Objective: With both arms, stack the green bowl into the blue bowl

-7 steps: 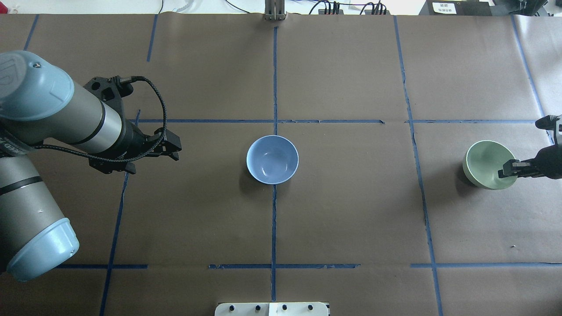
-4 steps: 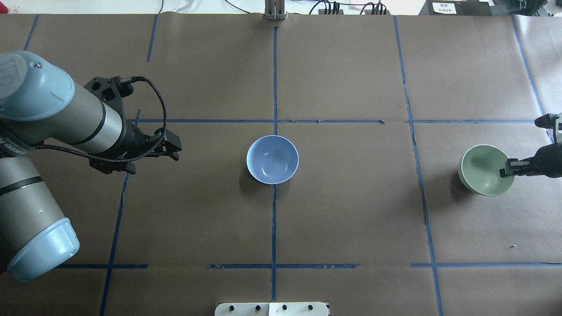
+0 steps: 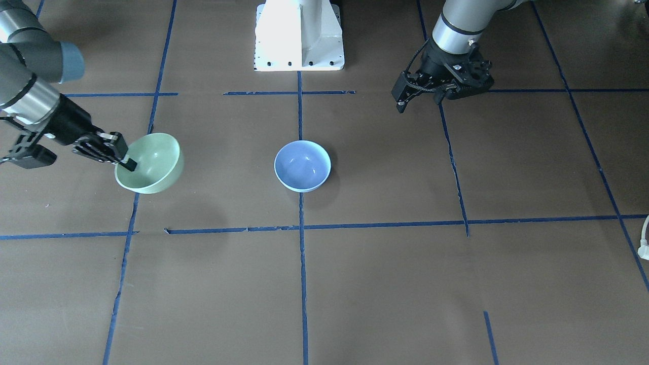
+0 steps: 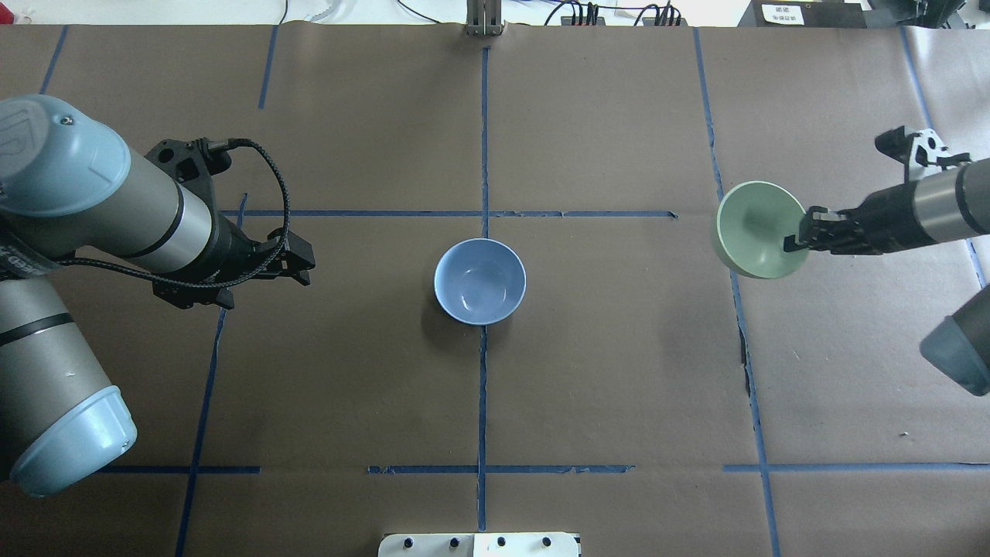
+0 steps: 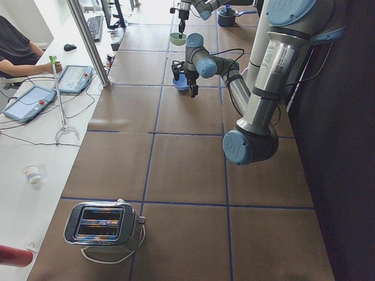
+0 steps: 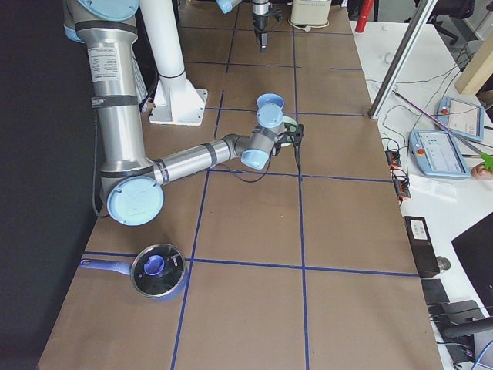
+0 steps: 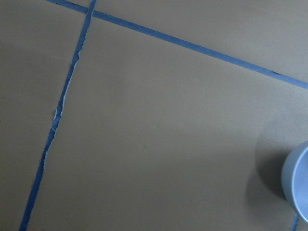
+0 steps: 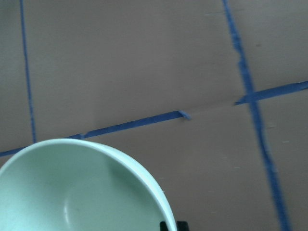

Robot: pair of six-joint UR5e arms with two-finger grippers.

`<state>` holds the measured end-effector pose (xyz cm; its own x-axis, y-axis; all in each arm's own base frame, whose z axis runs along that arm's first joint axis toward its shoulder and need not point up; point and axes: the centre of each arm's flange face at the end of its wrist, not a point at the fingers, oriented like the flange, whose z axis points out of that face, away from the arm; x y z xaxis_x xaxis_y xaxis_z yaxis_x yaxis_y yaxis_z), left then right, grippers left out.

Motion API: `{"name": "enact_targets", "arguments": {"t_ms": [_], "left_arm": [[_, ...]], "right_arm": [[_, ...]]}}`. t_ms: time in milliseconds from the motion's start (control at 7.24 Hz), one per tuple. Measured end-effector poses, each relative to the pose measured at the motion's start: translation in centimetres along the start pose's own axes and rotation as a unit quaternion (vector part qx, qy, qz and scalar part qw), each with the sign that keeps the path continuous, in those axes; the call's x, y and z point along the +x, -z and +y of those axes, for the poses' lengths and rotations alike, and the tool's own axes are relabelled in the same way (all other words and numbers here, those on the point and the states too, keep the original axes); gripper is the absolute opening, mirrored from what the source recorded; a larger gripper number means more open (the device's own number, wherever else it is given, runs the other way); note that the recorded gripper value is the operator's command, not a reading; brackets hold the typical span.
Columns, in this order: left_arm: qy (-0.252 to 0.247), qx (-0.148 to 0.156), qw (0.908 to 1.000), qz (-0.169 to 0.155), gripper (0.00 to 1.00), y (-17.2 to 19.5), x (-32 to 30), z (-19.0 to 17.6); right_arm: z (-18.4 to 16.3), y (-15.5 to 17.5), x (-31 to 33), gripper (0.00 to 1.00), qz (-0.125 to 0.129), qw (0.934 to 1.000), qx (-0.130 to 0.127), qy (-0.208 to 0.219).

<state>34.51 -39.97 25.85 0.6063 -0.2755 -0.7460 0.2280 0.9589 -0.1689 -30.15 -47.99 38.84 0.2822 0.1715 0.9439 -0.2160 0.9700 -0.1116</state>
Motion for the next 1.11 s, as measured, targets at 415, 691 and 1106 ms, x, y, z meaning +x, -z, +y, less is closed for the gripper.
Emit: {"name": "enact_targets", "arguments": {"t_ms": [415, 691, 1106], "left_arm": [[-0.076, 0.009, 0.9960, -0.046, 1.00, -0.8, -6.8, -3.5], [-0.130, 0.012, 0.9885, -0.077, 1.00, -0.4, -12.3, -6.1], [-0.144, 0.009, 0.9852, -0.093, 1.00, 1.0, -17.7, -8.6]], "right_arm": [[4.5, -8.2, -13.6, 0.01, -0.055, 0.9983, 0.003, -0.022], [7.0, -10.4, -16.1, 0.01, -0.064, 0.9977, 0.007, -0.020], [8.8, -12.8, -17.0, 0.32, -0.058, 0.9982, 0.002, -0.019]]}}
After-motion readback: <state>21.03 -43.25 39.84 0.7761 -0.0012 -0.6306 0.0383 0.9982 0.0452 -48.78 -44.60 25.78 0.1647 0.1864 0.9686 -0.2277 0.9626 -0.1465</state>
